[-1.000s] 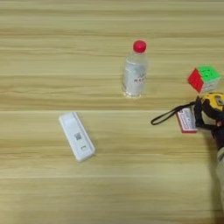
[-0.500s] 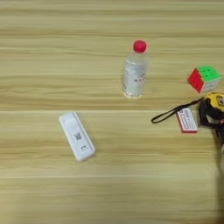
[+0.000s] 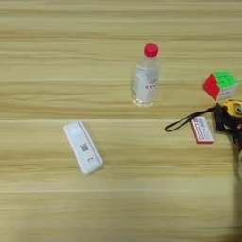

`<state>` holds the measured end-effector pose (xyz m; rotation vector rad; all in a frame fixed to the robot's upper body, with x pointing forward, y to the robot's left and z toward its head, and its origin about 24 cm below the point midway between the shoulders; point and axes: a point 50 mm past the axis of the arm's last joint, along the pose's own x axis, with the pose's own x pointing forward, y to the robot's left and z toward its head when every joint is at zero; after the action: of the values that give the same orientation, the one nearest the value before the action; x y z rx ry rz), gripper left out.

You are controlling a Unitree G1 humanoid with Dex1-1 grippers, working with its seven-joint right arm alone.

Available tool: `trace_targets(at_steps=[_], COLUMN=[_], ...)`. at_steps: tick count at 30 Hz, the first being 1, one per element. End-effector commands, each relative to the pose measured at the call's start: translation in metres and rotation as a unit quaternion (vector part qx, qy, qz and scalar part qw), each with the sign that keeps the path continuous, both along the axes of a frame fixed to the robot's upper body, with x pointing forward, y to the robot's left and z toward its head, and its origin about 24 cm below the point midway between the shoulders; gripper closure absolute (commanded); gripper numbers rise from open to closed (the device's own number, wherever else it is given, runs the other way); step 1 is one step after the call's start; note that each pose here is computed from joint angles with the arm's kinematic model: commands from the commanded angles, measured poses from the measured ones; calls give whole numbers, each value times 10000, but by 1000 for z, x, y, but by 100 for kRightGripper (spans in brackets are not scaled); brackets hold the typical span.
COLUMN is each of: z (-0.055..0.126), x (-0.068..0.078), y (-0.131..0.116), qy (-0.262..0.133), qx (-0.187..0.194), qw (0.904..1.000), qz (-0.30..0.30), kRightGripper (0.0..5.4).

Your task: Move the objects on the table

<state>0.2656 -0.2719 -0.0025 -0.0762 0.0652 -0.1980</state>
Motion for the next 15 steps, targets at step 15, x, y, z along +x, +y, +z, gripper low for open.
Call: trace_targets(at_steps=[15], z=[26], x=[16], y=[-3], qy=[-526], qx=[-133], qw=[9984], qz=[168], kRightGripper=[80])
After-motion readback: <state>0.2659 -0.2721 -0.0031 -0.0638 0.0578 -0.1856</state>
